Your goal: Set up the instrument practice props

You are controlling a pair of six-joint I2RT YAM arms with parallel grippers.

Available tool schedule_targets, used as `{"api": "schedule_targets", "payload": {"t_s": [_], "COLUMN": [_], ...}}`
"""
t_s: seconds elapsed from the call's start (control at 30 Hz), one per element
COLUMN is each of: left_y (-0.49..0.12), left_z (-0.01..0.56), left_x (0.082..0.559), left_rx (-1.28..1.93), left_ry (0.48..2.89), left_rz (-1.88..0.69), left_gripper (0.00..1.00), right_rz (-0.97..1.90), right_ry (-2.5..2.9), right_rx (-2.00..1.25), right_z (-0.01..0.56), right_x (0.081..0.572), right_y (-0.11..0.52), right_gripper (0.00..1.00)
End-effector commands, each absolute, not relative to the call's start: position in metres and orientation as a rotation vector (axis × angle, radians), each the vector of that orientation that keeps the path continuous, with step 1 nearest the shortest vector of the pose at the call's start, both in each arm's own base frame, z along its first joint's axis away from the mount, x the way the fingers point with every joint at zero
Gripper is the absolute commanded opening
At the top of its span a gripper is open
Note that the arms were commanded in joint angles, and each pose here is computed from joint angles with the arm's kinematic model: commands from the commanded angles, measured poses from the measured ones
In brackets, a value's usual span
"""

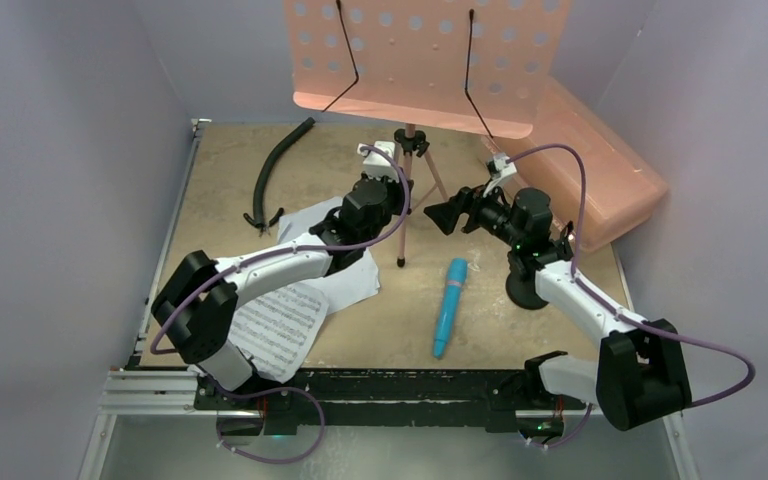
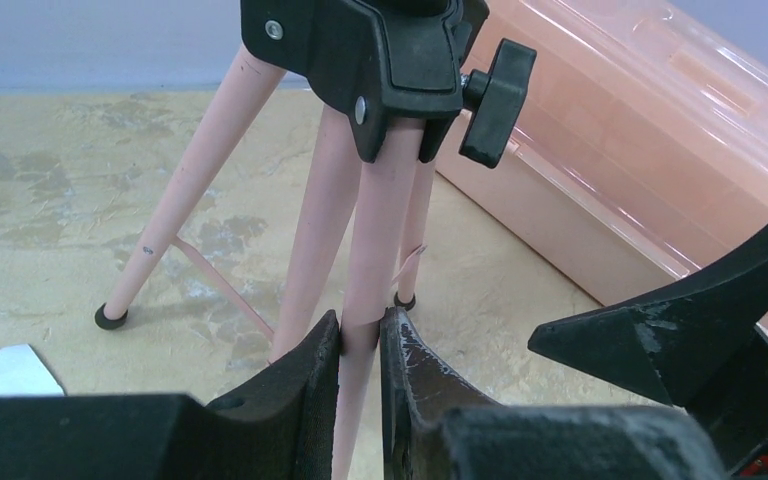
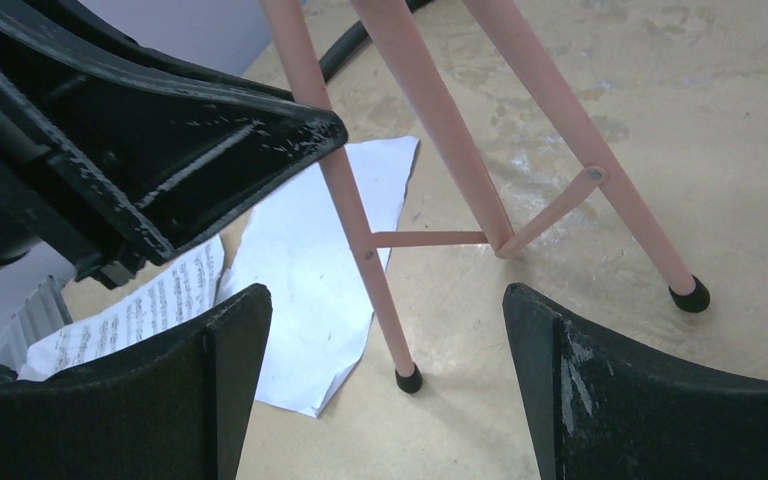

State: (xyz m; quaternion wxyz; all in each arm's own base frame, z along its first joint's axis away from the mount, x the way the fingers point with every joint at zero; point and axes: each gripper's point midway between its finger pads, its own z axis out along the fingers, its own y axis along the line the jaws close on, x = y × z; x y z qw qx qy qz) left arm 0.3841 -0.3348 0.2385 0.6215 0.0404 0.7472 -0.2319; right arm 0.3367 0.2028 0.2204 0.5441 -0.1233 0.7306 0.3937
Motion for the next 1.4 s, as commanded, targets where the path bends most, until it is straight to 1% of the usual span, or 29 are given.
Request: {"api": "schedule_targets", "payload": {"t_s": [0.0, 0.27, 0.8, 1.13, 1.37], "left_y": [-0.334, -0.333, -0.326, -0.334, -0.335], "left_z": [0.257, 0.254, 0.244, 0.233, 0.228], "left_x": [0.404, 0.416, 0.398, 0.378, 0.375], "left_rx": [0.024, 0.020, 0.029, 0.050, 0.045], "left_ry": [1.667, 1.671, 1.712, 1.745, 1.763], "left_rz": [-0.539, -0.531, -0.562, -0.587, -0.583], "left_gripper": [0.00, 0.00, 0.00, 0.00, 0.00], "right_rz": [0.954, 0.946, 0.951, 0.969, 0.969], "right_ry": [1.600, 1.598, 1.584, 1.579, 1.591], "right_rx": [-0.340, -0.355, -0.373, -0.413, -0.423], "right_z": [0.267, 0.272, 0.276, 0.279, 0.274], "right_x": [0.340, 0.336, 0.333, 0.308, 0.292], "right_y": [0.208, 0.208, 0.209, 0.206, 0.202], "right_gripper": [0.88, 0.88, 0.87, 0.87, 0.88]}}
